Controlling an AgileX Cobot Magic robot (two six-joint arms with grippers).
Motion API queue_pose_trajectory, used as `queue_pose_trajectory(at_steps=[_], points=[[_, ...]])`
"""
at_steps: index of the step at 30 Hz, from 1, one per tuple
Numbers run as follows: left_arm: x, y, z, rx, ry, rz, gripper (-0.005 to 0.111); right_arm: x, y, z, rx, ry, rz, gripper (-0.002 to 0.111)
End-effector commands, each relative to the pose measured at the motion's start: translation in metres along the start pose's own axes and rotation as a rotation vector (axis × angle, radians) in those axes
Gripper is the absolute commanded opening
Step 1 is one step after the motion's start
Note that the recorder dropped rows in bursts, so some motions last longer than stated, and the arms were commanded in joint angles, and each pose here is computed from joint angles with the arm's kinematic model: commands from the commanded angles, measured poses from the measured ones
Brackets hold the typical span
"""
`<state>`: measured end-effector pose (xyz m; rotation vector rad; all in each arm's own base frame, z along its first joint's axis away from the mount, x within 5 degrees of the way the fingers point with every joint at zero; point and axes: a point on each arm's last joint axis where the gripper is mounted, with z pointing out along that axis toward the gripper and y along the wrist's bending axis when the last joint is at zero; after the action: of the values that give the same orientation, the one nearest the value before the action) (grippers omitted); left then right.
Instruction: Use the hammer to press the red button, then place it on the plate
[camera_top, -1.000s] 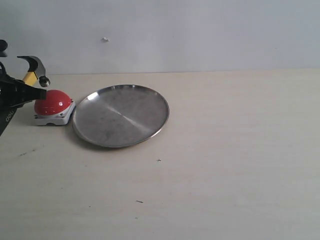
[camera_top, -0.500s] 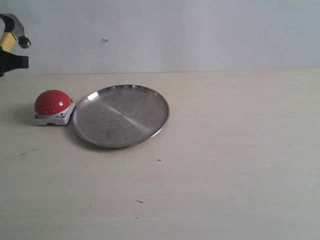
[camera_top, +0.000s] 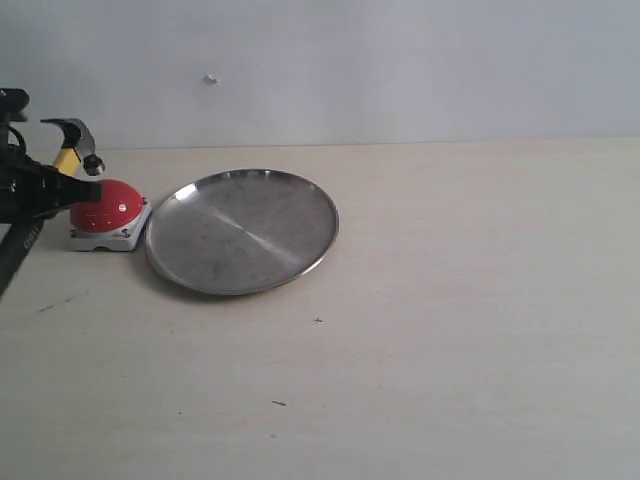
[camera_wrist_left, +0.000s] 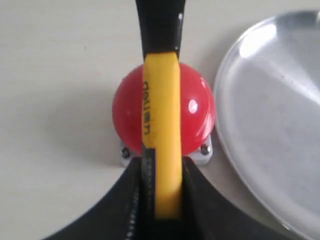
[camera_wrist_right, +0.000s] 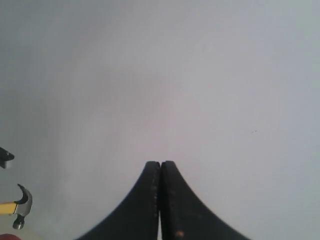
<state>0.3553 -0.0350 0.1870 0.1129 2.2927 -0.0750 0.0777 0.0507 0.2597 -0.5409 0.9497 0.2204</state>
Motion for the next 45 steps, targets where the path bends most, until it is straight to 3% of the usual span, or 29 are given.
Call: queue_pose_trajectory(at_steps=[1,8,20,28,31,37,41,42,45], points=[[-0.022,0.001,-0.033,-0.022,-0.114,0.001,0.0,0.0,-0.001,-0.001,0.014,-0.003,0.006,0.0],[-0.024,-0.013,-0.046,0.059,-0.123,0.021,0.0,0.0,-0.002,-0.001,0.028,-0.005,0.015,0.0],[-0.028,-0.083,-0.052,0.227,-0.147,0.198,0.0,0.001,-0.003,-0.001,0.036,0.011,0.02,0.0],[-0.034,-0.122,-0.029,0.289,-0.138,0.256,0.0,0.001,-0.003,-0.001,0.034,0.011,0.019,0.0],[-0.041,-0.133,-0.016,0.352,-0.119,0.244,0.0,0.001,-0.003,-0.001,0.034,0.011,0.019,0.0],[-0.058,-0.147,0.007,0.429,-0.124,0.09,0.0,0.001,-0.003,-0.001,0.034,0.011,0.019,0.0],[-0.058,-0.161,0.022,0.546,-0.135,0.035,0.0,0.001,-0.003,-0.001,0.034,0.011,0.019,0.0],[-0.054,-0.164,0.026,0.593,-0.146,0.092,0.0,0.001,-0.003,-0.001,0.034,0.011,0.019,0.0],[-0.049,-0.17,0.04,0.657,-0.127,0.1,0.0,0.001,-0.003,-0.001,0.034,0.011,0.019,0.0]])
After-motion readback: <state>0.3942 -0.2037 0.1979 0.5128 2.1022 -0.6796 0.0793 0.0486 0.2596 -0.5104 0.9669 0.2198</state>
